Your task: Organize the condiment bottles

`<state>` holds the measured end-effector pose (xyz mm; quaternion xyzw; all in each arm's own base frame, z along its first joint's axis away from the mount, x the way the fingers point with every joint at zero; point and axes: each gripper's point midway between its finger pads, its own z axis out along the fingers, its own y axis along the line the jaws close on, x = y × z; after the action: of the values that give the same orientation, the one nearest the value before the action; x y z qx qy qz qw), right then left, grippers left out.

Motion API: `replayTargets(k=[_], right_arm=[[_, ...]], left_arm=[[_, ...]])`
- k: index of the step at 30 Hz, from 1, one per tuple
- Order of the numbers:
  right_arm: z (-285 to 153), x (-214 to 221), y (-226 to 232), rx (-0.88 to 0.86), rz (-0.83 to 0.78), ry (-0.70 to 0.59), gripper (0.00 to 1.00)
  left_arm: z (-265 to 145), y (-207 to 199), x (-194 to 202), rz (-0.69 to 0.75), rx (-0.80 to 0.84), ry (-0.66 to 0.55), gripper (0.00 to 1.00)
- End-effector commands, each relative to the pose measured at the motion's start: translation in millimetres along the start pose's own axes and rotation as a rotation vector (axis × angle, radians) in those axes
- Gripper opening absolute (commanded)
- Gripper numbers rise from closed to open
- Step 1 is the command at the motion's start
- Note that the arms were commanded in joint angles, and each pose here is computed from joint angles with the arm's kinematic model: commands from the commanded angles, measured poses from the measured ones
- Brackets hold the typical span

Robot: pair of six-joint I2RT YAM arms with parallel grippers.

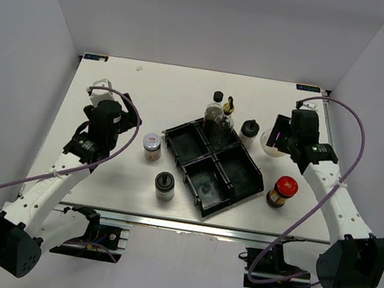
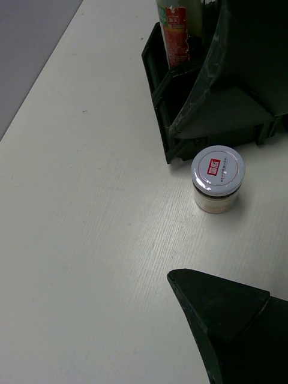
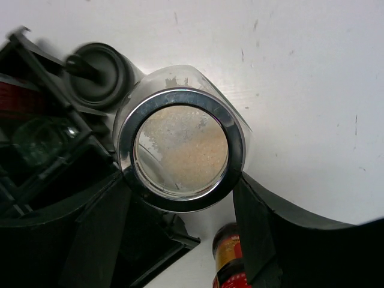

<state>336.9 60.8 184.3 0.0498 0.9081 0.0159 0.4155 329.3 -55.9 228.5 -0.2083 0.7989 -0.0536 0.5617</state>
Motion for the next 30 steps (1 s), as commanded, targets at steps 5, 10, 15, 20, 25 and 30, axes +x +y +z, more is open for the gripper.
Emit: replayTargets(k=[5,10,15,20,25,30], right_arm=[[-56.1,-36.7,41.7,-0.149,0.002,-0.138,0.05],[-78.1,-21.9,74.4,-0.26,-0.015,-0.121,0.05],[-84.4,1.7,100.9,-0.351,-0.025,-0.075,0.05],[-70.1,23.4,109.9,-0.317,-0.052,-0.036,0.05],[-60.1,36.6,108.8,-0.244,0.07,-0.057,0.05],[-50.0,49.5,114.3,-0.224,0.098,-0.062,0.06]], left_arm=[[-6.8,-3.2,-5.9,-0.037,0.033,-0.019,0.98],[-7.6,-3.5,-4.1,-0.04,0.039,-0.014,0.98],[-9.0,-4.7,-2.3,-0.044,0.053,-0.01,0.98],[-8.9,-4.5,-0.9,-0.049,0.052,-0.006,0.98],[-8.1,-3.7,0.9,-0.051,0.049,-0.003,0.98],[-5.0,-2.8,3.7,-0.045,0.038,0.005,0.98]])
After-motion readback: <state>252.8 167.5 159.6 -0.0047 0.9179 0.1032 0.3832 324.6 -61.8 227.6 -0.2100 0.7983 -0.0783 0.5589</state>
